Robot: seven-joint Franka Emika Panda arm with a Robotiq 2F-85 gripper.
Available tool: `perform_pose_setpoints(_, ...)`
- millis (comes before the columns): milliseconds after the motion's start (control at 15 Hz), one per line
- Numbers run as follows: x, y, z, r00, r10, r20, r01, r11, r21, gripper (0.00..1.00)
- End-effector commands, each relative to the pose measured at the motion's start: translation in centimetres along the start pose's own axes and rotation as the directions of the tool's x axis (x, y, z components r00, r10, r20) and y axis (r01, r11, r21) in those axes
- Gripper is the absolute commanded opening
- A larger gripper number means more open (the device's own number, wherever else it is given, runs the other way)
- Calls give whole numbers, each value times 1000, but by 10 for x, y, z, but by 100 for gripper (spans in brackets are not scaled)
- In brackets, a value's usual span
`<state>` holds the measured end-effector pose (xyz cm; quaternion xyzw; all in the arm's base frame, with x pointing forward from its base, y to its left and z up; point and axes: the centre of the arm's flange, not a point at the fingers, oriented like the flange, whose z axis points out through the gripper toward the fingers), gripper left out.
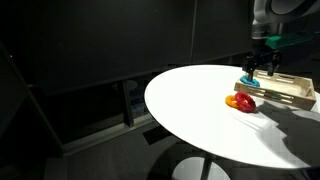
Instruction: Pick up the red ring and put it on the table
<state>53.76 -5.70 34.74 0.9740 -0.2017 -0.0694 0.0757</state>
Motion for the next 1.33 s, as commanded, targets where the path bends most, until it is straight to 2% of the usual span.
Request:
perform_pose_setpoints(0, -19, 25, -34, 991, -128, 33, 129, 991, -30, 100)
perform_pose_setpoints(333, -48, 52, -79, 978, -205, 38, 205, 979, -17, 100)
perform_pose_setpoints(733, -86, 74, -131, 979, -202, -32, 202, 979, 4, 100)
perform_pose_setpoints(933, -97, 82, -145, 977, -204, -64, 204, 979, 6, 100)
perform_pose_setpoints(1067, -86, 73, -143, 981, -182, -59, 184, 983, 19, 100)
perform_pose_setpoints(1267, -90, 76, -145, 980, -186, -64, 188, 982, 20, 100)
